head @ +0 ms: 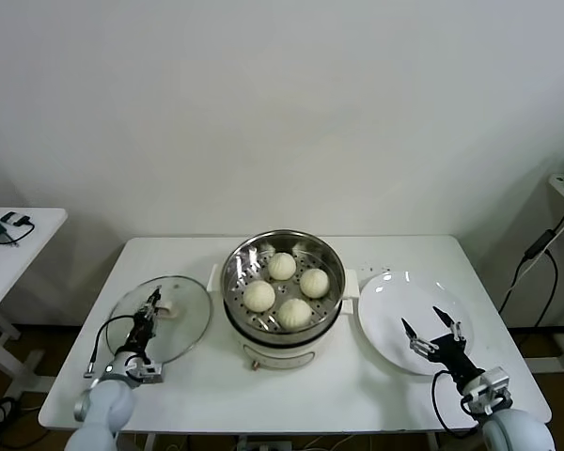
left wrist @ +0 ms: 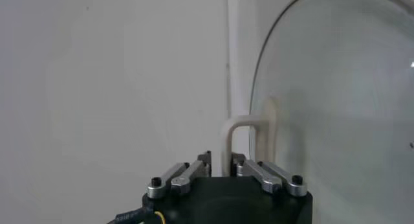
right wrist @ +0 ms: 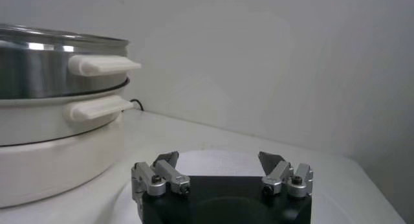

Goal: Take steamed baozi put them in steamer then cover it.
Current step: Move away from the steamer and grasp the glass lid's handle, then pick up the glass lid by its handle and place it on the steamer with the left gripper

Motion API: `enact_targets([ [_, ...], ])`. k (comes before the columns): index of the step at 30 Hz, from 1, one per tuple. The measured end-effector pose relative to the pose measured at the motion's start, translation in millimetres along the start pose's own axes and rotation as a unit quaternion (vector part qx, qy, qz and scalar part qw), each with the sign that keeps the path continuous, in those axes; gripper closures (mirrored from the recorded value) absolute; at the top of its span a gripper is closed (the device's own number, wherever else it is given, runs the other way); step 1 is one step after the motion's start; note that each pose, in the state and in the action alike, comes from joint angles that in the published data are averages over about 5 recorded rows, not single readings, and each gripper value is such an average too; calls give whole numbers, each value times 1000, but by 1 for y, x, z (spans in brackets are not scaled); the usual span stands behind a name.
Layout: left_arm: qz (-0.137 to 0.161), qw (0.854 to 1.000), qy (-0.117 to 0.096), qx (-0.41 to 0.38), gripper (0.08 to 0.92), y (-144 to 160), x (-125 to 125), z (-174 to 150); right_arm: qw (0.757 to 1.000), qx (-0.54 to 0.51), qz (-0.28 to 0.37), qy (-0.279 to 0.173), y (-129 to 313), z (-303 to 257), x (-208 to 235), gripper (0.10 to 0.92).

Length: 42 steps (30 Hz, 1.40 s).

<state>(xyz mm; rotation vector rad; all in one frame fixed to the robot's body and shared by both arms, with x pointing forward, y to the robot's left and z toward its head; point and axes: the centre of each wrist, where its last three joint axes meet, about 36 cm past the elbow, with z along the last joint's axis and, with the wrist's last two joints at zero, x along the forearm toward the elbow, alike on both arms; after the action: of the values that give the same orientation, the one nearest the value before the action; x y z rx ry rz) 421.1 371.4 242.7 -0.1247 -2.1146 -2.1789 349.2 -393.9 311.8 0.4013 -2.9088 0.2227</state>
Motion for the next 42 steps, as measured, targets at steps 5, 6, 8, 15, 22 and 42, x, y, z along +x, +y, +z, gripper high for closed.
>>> enact_targets([
  [5,0,1000,1,4,850,4,3,1,1000,3,1,-2,-1,0,-2,200],
  [6,0,1000,2,4,852,5,4,2,1000,3,1,-2,-1,0,-2,200],
  [8,-1,1000,4,5,852,10,7,3,1000,4,1,-3,-2,0,-3,200],
  [15,-21,1000,15,0,852,40,26,9,1000,9,3,-5,-7,0,-6,200],
  [22,-62,997,34,-18,852,89,58,6,1000,16,2,-4,-10,-1,-12,200],
  [42,-119,992,43,-29,852,202,102,-86,999,44,5,-1,-14,-5,-38,200],
])
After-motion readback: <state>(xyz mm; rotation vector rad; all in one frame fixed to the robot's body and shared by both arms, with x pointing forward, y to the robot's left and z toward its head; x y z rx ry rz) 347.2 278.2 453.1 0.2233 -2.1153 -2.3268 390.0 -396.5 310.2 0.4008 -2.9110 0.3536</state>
